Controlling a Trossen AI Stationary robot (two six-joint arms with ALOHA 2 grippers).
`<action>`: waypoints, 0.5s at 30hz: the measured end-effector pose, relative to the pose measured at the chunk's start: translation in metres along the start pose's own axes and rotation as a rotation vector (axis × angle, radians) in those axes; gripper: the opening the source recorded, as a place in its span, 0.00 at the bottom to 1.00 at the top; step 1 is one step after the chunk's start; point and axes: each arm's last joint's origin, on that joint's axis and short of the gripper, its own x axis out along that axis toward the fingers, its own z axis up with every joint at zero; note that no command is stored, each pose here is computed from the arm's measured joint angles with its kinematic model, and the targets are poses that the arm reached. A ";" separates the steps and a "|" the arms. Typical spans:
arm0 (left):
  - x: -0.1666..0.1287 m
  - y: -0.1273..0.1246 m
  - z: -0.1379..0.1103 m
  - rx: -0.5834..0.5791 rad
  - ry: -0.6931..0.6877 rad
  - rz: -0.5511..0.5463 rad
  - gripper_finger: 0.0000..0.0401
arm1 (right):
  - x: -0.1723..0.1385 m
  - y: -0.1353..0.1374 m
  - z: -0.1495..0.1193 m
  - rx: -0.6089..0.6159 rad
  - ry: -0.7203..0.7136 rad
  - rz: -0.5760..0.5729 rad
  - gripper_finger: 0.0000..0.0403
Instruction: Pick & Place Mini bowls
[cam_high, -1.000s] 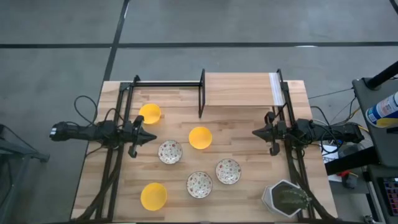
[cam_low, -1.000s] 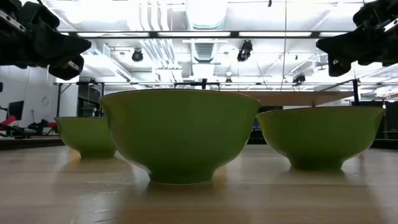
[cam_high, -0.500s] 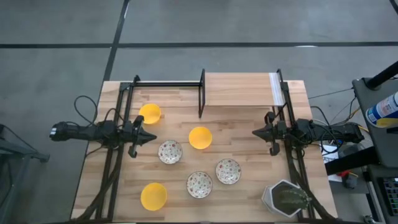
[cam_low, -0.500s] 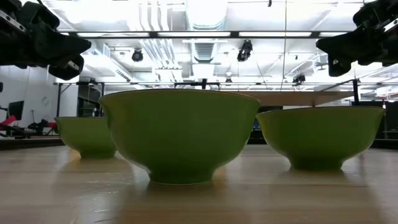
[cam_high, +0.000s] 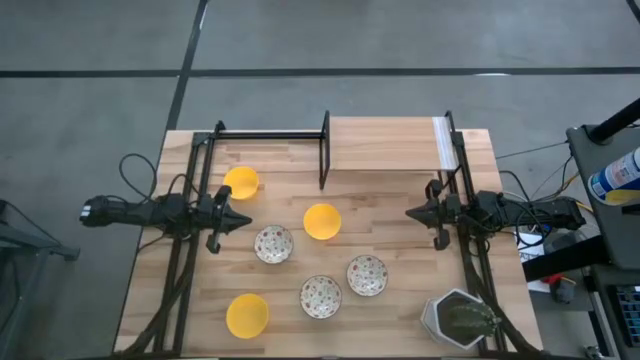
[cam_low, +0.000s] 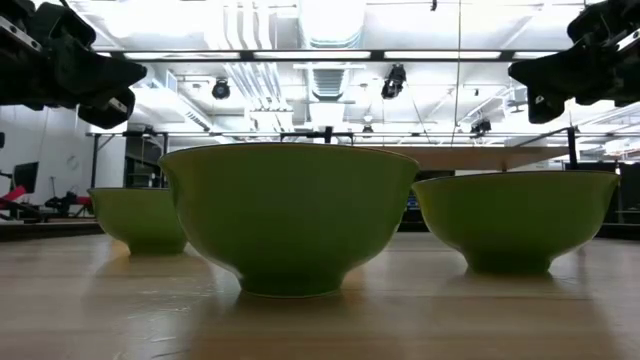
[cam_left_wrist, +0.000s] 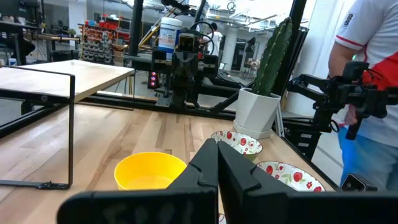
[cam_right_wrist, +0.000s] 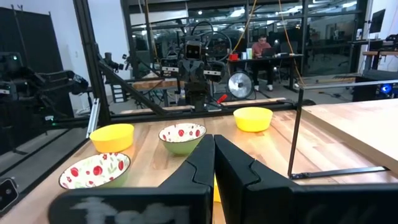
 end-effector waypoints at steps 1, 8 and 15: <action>0.000 0.000 0.000 0.000 0.000 0.000 0.00 | 0.000 0.000 0.001 0.001 -0.010 0.001 0.02; 0.000 0.000 0.000 0.000 0.000 0.000 0.00 | -0.001 0.002 0.015 0.249 -0.151 0.034 0.02; 0.000 0.000 0.000 0.000 0.000 0.000 0.00 | 0.002 -0.003 -0.001 0.798 -0.038 -0.112 0.02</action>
